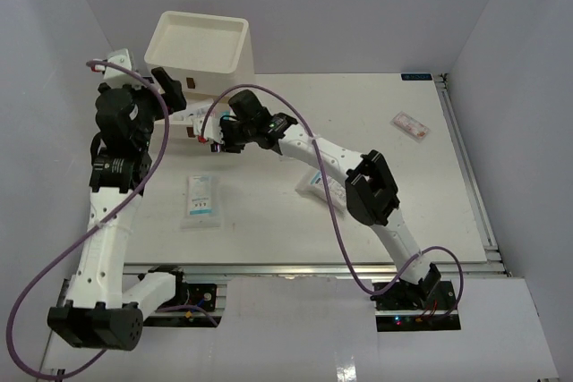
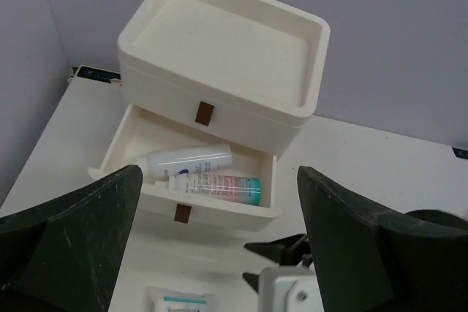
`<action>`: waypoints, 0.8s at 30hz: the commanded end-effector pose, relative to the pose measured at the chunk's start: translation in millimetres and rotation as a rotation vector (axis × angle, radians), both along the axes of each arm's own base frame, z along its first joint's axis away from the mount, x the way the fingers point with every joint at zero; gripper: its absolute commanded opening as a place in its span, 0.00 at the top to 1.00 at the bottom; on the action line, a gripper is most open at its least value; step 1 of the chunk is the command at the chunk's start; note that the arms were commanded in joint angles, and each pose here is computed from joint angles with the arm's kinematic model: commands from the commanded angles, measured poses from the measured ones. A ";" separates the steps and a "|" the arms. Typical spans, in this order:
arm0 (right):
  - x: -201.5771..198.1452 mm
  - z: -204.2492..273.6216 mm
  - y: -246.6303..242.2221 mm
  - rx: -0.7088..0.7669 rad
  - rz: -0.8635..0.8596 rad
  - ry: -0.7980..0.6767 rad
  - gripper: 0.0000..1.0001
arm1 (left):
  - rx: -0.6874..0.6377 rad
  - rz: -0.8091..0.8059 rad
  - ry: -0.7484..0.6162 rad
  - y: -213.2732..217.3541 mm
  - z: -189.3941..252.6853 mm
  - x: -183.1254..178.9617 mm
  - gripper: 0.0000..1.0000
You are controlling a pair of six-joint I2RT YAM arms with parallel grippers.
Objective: Organize the makeup
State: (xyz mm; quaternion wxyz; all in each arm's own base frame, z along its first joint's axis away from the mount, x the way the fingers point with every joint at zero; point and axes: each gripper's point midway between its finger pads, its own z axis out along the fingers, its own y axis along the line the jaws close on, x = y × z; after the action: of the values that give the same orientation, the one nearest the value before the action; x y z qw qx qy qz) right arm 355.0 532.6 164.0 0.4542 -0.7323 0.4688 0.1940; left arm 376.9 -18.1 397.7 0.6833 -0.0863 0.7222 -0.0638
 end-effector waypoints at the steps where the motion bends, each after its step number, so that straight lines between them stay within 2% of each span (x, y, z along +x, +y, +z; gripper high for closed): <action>1: 49.0 119.7 -27.8 0.242 -0.139 -0.131 0.46 | -0.103 0.139 0.009 27.5 -15.1 -25.0 0.02; 4: 60.5 138.0 -43.9 0.272 -0.153 -0.143 0.34 | -0.174 0.139 0.043 33.8 -30.4 -27.2 0.02; 8: 77.8 159.6 -54.4 0.342 -0.138 -0.144 0.21 | -0.335 0.042 0.124 26.0 -64.2 -20.9 0.02; 13: 85.9 193.0 -45.1 0.451 -0.076 -0.165 0.12 | -0.585 -0.053 0.225 19.1 -112.6 -17.7 0.02; 18: 102.5 207.0 -30.3 0.549 -0.078 -0.217 0.03 | -0.675 -0.085 0.254 16.7 -135.0 -25.6 0.02; 19: 106.1 207.3 -27.0 0.567 -0.078 -0.227 0.01 | -0.684 -0.086 0.259 16.6 -139.6 -26.9 0.02; 24: 110.5 188.1 -11.0 0.594 -0.047 -0.234 0.06 | -0.756 -0.071 0.318 17.6 -179.8 -29.3 0.02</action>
State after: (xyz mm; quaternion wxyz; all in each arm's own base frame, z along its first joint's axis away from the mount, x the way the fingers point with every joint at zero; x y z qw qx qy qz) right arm 463.1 506.3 350.1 0.6786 -0.5876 0.3852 0.2142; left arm 348.8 8.5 219.7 0.4873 -0.3152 0.7614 -0.2890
